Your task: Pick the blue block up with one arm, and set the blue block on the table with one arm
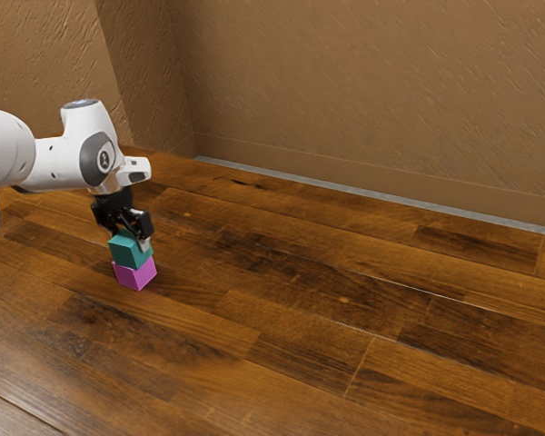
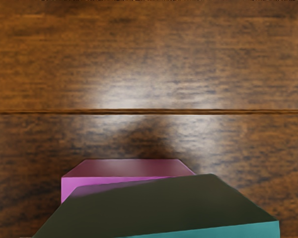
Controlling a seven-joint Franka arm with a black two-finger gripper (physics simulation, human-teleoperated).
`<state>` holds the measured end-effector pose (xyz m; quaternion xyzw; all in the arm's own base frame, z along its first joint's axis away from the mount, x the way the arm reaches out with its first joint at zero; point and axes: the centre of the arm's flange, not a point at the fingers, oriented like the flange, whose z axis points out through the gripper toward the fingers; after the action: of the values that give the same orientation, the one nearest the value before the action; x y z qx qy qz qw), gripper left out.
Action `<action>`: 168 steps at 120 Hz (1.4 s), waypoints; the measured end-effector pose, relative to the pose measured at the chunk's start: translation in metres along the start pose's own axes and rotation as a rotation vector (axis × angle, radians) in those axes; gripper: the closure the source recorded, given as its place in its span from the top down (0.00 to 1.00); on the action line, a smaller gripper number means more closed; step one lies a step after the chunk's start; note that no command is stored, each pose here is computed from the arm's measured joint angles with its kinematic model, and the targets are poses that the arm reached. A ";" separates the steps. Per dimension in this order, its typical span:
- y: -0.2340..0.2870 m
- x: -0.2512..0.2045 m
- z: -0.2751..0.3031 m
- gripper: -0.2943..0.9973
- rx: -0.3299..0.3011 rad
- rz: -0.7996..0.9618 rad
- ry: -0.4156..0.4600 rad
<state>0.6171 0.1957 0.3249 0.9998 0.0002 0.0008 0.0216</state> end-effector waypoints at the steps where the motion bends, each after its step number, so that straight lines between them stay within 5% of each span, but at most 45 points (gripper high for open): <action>1: 0.000 0.000 0.000 0.66 0.000 -0.001 0.000; 49: 0.013 0.010 -0.019 0.51 0.037 0.009 0.033; 90: 0.134 0.078 -0.002 0.52 0.050 0.185 0.065; 117: 0.153 0.087 0.023 0.52 0.044 0.187 0.045; 151: 0.151 0.087 0.018 0.68 0.035 0.166 0.051; 168: 0.135 0.066 -0.087 0.72 0.035 0.143 0.153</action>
<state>0.6834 0.0649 0.4179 0.9945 -0.0693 0.0788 0.0039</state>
